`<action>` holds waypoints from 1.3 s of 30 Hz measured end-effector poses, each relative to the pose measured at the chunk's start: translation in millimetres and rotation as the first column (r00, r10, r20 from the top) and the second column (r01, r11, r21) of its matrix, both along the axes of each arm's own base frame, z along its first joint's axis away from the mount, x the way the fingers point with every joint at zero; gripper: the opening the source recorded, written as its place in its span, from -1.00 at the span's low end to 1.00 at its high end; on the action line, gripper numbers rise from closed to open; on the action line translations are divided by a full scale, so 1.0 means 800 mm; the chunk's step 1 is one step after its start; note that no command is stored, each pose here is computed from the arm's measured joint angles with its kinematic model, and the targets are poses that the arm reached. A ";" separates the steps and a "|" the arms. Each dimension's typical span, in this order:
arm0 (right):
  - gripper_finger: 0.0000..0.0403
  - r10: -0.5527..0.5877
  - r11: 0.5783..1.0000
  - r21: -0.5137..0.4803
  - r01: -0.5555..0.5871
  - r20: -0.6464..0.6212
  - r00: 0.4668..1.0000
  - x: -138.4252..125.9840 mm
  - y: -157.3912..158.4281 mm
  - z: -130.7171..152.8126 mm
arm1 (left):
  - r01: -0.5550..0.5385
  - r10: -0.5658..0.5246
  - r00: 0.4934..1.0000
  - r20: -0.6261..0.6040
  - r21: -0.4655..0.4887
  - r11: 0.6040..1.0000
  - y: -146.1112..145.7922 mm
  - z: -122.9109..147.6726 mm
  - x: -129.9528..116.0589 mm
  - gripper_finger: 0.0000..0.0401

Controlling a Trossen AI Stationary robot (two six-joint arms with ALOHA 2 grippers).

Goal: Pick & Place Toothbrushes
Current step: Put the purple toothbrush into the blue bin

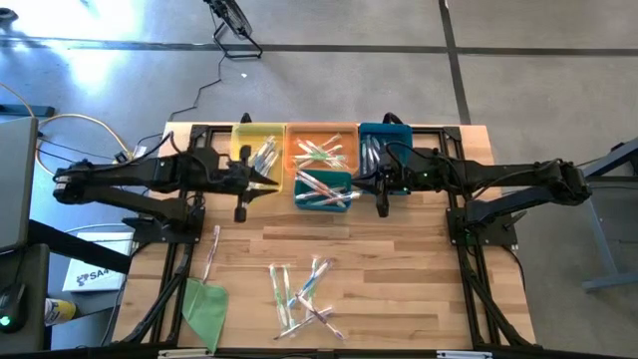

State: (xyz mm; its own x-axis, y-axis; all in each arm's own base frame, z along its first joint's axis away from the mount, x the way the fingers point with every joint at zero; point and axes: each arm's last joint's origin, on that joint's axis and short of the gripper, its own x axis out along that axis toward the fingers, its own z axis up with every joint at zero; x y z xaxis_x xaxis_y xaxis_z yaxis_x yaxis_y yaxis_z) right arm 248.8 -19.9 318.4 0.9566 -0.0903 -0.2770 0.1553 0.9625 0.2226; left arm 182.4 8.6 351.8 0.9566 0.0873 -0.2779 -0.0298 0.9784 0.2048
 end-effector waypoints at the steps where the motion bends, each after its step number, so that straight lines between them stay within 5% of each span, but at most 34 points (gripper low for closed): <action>1: -0.98 -0.002 1.000 -0.001 0.002 0.000 1.000 0.000 0.000 0.000 | 0.007 -0.007 1.000 -0.005 0.002 1.000 -0.003 -0.001 0.002 -0.68; 18: -0.98 -0.080 0.996 0.031 0.080 -0.009 0.997 -0.001 -0.002 -0.001 | 0.185 -0.184 0.978 -0.097 0.000 0.983 -0.047 -0.023 0.029 -0.68; 32: -0.98 0.083 0.992 0.100 -0.078 -0.045 0.995 -0.003 0.006 -0.005 | 0.292 -0.289 0.956 -0.044 0.065 0.954 -0.069 -0.043 0.087 -0.68; 39: -0.98 0.187 0.975 0.134 -0.178 -0.057 0.981 -0.005 0.017 -0.006 | 0.290 -0.289 0.953 -0.089 0.003 0.957 -0.093 -0.057 0.092 -0.68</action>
State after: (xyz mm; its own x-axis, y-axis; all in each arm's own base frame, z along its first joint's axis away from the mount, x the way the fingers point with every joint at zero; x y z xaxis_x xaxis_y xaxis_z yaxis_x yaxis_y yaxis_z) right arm 244.6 -6.0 313.3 0.9320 0.1247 -0.3402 -0.0014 0.9402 0.3407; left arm 255.8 -65.8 306.5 0.9137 -0.1844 -0.3621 0.2727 0.9389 0.2100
